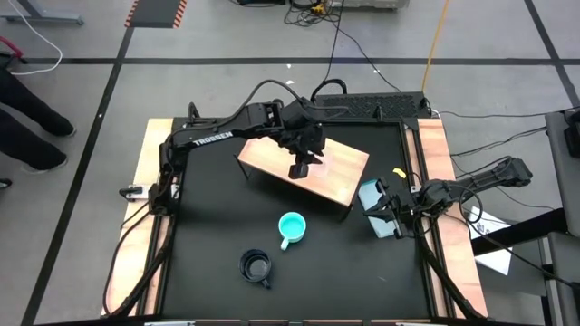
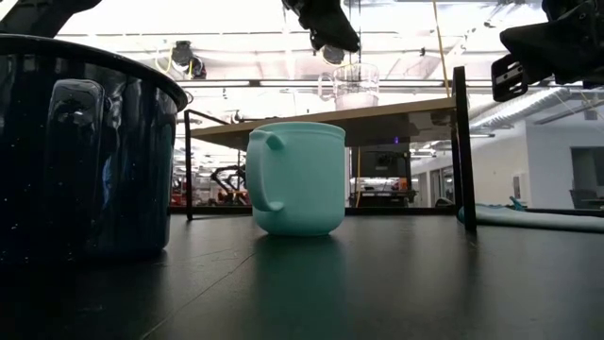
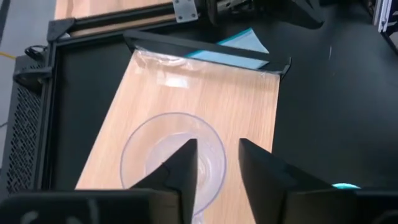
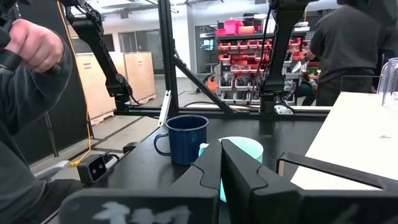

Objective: Stack small to large cups/mugs on shelf
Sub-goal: Put the transparent mug on the shelf

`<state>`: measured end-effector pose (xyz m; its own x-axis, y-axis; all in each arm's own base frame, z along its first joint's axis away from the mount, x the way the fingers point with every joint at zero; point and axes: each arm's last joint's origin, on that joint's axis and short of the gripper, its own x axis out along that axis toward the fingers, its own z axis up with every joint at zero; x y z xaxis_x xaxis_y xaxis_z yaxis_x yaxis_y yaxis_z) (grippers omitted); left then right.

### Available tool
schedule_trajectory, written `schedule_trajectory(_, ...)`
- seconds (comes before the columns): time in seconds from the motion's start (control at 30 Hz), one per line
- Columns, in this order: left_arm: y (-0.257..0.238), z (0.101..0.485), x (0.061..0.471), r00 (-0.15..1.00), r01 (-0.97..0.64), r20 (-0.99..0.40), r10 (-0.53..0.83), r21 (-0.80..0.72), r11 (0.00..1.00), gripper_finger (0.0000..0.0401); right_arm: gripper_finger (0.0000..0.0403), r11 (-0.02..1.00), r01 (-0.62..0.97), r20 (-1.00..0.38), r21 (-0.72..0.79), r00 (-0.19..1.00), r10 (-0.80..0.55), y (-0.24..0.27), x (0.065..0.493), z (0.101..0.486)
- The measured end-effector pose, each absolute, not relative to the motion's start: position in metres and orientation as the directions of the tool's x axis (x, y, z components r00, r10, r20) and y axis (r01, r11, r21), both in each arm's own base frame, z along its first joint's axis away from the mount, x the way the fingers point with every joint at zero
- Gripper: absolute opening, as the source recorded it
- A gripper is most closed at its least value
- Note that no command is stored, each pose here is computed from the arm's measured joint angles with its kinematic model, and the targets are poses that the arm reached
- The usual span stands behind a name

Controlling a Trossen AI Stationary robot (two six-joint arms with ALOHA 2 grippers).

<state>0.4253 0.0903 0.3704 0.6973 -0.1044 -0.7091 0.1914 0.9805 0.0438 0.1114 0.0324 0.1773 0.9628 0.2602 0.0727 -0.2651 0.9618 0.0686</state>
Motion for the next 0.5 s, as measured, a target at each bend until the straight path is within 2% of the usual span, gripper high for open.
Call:
schedule_trajectory(0.23, 0.091, 0.367, 0.427, 0.688, 0.192, -0.718, -0.107, 0.038, 0.981, 0.0166, 0.0000, 0.962, -0.265, 0.072, 0.069, 0.963, 0.260, 0.032, 0.111, 0.177)
schedule_trajectory(0.5, 0.091, 0.347, 0.428, 0.640, 0.201, -0.759, -0.117, 0.019, 0.979, 0.0172, 0.0000, 0.962, -0.265, 0.068, 0.069, 0.963, 0.260, 0.032, 0.111, 0.177)
